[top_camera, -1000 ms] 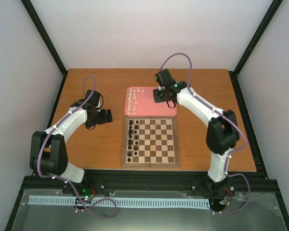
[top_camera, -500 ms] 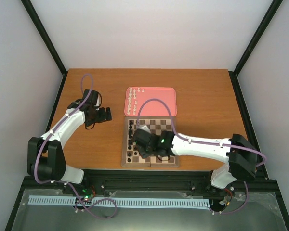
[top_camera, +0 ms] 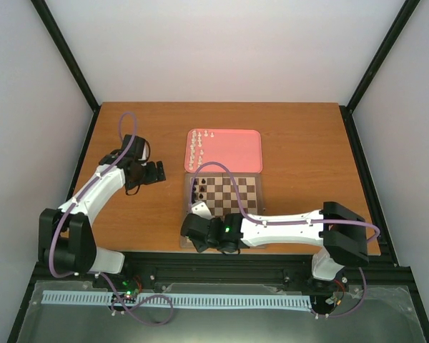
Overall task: Set up the chess pieces on the board
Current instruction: Place the chess piece on the chessboard.
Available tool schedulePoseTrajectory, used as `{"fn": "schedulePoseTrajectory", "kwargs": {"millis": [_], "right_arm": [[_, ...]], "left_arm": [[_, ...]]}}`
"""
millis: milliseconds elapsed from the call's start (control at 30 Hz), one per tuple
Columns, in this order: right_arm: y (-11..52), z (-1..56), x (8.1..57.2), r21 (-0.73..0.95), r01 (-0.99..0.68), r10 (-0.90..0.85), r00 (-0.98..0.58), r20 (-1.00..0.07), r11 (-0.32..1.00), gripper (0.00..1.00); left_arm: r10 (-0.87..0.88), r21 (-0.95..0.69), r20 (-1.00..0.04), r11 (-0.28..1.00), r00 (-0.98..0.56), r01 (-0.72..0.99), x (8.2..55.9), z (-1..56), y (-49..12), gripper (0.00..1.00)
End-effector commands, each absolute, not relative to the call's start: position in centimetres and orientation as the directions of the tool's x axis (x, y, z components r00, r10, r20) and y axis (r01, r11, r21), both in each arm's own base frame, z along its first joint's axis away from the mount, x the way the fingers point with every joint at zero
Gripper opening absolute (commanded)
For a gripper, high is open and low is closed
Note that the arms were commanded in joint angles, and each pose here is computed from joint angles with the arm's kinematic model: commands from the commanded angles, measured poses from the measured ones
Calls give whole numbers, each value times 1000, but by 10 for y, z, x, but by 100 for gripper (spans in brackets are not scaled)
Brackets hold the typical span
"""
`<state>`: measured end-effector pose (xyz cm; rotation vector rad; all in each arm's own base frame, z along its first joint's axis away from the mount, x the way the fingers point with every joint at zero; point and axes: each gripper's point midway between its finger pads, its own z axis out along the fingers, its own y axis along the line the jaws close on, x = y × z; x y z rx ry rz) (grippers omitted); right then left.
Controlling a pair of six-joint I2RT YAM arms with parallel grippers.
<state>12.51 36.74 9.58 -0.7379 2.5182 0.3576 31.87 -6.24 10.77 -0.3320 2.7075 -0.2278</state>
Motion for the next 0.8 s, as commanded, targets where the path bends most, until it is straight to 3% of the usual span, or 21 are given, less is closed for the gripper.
{"fn": "schedulePoseTrajectory", "kwargs": {"millis": [0, 767], "right_arm": [[375, 92, 131, 124, -536, -390, -735, -554, 835, 4], [371, 64, 136, 85, -550, -441, -744, -502, 831, 7]], "left_arm": [[-265, -224, -410, 957, -872, -185, 322, 120, -63, 100], [-263, -211, -405, 959, -876, -190, 324, 116, -61, 100]]}}
